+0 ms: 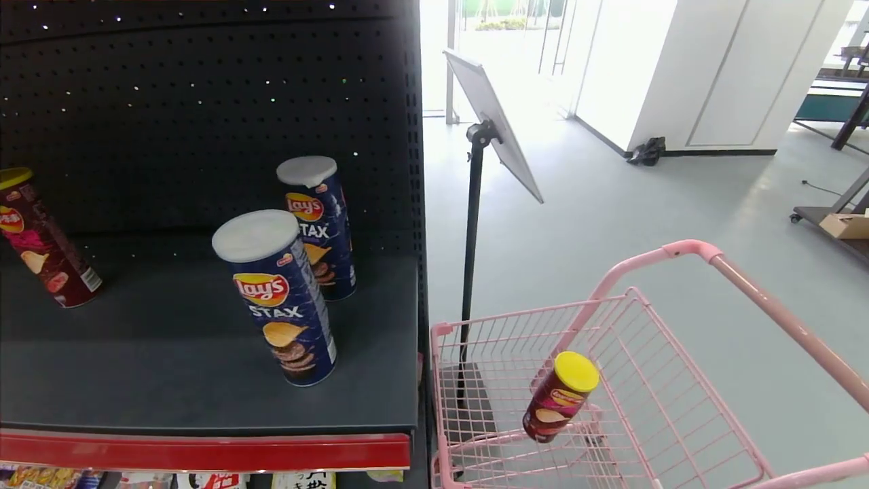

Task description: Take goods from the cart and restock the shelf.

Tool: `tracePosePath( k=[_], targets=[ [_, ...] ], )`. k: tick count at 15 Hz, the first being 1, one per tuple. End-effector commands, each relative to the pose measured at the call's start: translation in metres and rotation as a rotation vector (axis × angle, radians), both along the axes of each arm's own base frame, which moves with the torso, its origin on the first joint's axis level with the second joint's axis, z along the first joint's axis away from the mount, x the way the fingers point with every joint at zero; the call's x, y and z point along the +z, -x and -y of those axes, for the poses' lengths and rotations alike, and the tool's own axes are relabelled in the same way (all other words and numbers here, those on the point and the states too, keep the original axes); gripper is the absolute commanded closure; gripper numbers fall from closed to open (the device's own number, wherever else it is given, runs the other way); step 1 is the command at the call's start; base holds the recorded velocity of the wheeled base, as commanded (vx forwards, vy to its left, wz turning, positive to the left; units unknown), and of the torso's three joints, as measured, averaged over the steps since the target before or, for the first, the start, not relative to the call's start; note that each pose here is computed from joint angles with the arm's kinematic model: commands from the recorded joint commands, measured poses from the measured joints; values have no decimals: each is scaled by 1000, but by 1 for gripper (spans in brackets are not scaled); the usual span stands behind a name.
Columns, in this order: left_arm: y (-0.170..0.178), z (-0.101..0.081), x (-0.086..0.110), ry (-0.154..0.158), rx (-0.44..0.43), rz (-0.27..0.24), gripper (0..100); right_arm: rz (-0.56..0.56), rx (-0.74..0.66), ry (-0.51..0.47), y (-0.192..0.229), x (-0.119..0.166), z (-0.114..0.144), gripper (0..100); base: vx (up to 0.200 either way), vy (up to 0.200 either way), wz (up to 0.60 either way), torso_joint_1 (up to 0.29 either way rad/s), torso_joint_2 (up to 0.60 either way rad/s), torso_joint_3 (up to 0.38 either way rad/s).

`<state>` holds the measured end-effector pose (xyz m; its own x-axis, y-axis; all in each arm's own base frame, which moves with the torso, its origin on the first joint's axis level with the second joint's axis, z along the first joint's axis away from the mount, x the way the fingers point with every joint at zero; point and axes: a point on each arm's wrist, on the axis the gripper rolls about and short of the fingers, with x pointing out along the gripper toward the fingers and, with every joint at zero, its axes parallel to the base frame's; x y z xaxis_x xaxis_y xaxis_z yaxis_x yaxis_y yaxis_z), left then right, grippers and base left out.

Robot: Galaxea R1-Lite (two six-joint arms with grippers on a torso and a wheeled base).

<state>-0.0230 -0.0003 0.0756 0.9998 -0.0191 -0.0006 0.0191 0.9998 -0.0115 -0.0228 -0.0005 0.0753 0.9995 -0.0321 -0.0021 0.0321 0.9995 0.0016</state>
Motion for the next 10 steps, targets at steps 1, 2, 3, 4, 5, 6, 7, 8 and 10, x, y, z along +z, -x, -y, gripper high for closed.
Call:
tracePosePath(
  k=[1,2,3,4,5,6,7,8,10],
  targets=[
    [0,0,0,-1,1,-1,0,-1,0,0,0,0,0,0,0,0,0,0,0,0],
    [0,0,0,1,1,-1,0,-1,1,0,0,0,0,0,0,0,0,0,0,0],
    [0,0,0,1,1,-1,0,-1,1,0,0,0,0,0,0,0,0,0,0,0],
    [0,0,0,1,1,-1,0,-1,1,0,0,0,0,0,0,0,0,0,0,0],
    [0,0,0,1,1,-1,0,-1,1,0,0,0,0,0,0,0,0,0,0,0],
    [0,0,0,1,1,-1,0,-1,0,0,0,0,0,0,-200,0,0,2,7,2],
    [0,0,0,1,1,-1,0,-1,1,0,0,0,0,0,-200,0,0,2,7,-2],
    [0,0,0,-1,1,-1,0,-1,1,0,0,0,0,0,-200,0,0,17,7,-2],
    [0,0,0,-1,1,-1,0,-1,0,0,0,0,0,0,-200,0,0,5,2,-2]
  ],
)
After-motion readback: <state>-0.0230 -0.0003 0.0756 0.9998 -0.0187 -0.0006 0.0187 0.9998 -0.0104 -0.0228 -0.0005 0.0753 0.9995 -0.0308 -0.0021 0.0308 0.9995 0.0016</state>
